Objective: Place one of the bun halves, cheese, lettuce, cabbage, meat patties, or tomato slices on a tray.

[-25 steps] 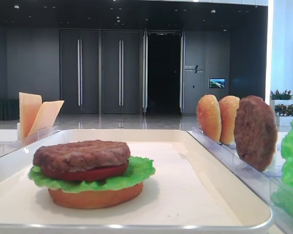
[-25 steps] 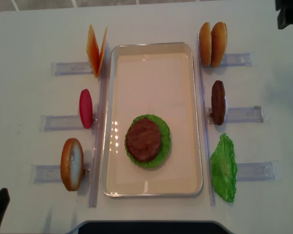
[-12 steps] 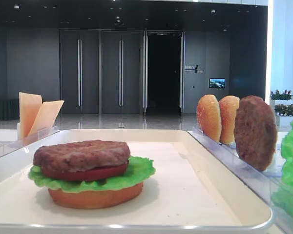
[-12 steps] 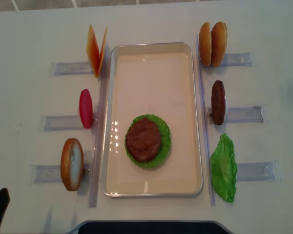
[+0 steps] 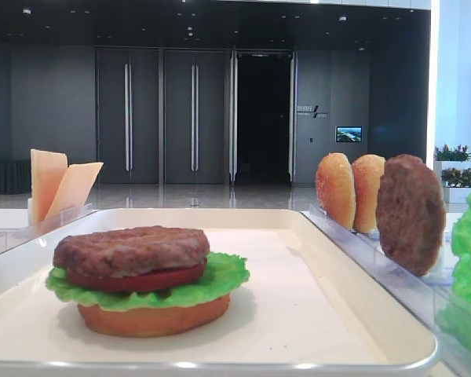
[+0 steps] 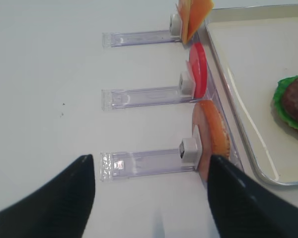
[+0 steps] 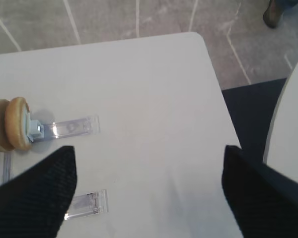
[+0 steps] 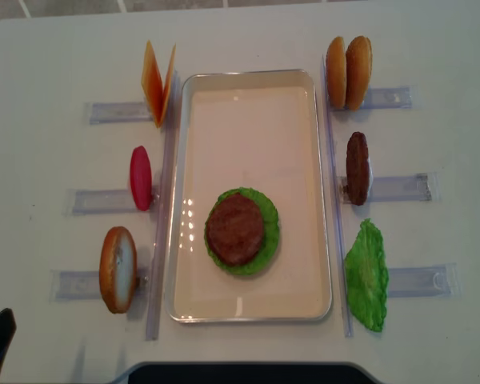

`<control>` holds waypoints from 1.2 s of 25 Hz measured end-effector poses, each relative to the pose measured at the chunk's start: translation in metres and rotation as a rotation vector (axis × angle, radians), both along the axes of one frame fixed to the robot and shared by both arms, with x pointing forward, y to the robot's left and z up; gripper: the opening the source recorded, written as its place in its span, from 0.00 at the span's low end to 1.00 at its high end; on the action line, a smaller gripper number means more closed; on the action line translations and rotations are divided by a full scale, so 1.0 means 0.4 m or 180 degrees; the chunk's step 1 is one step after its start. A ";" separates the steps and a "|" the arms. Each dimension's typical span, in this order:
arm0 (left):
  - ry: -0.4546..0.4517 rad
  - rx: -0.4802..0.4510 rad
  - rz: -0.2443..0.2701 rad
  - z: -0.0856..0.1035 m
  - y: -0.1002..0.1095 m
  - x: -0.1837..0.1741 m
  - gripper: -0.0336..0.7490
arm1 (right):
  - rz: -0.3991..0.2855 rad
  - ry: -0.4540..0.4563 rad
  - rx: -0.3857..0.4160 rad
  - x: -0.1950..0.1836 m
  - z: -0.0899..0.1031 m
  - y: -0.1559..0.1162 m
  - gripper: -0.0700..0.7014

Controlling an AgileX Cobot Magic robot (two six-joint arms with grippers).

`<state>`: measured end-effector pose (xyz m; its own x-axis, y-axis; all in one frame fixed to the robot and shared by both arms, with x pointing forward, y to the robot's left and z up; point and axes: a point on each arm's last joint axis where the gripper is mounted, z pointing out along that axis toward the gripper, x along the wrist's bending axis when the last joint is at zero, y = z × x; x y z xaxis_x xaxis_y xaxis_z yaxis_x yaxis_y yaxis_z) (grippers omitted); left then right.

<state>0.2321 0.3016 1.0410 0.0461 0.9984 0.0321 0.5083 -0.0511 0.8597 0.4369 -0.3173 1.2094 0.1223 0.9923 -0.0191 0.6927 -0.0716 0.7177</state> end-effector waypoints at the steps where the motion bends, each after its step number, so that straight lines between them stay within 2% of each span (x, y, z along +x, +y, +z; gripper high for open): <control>1: 0.0000 0.0000 0.0000 0.000 0.000 0.000 0.73 | 0.0011 -0.0093 -0.0011 -0.031 0.012 0.003 0.86; 5: 0.0000 0.0000 0.0000 0.000 0.000 0.000 0.73 | 0.0047 -0.0454 -0.0080 -0.170 0.036 0.013 0.86; 11: 0.0000 0.0000 0.0000 0.000 0.000 0.000 0.73 | 0.0161 -0.0794 -0.0185 -0.318 0.014 0.026 0.86; 18: 0.0000 0.0000 0.0000 0.000 0.000 0.000 0.73 | 0.0221 -0.1026 -0.0211 -0.432 -0.051 0.038 0.86; 24: 0.0000 0.0000 0.0000 0.000 0.000 0.000 0.73 | 0.0240 -0.1162 -0.0237 -0.497 -0.131 0.043 0.86; 30: 0.0000 0.0000 0.0000 0.000 0.000 0.000 0.73 | 0.0300 -0.1420 -0.0274 -0.560 -0.194 0.051 0.86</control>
<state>0.2321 0.3016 1.0410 0.0461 0.9984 0.0321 0.5083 -0.0511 0.8597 0.2128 -0.2968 1.1317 0.0466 0.9966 -0.0680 0.3156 0.0499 0.9476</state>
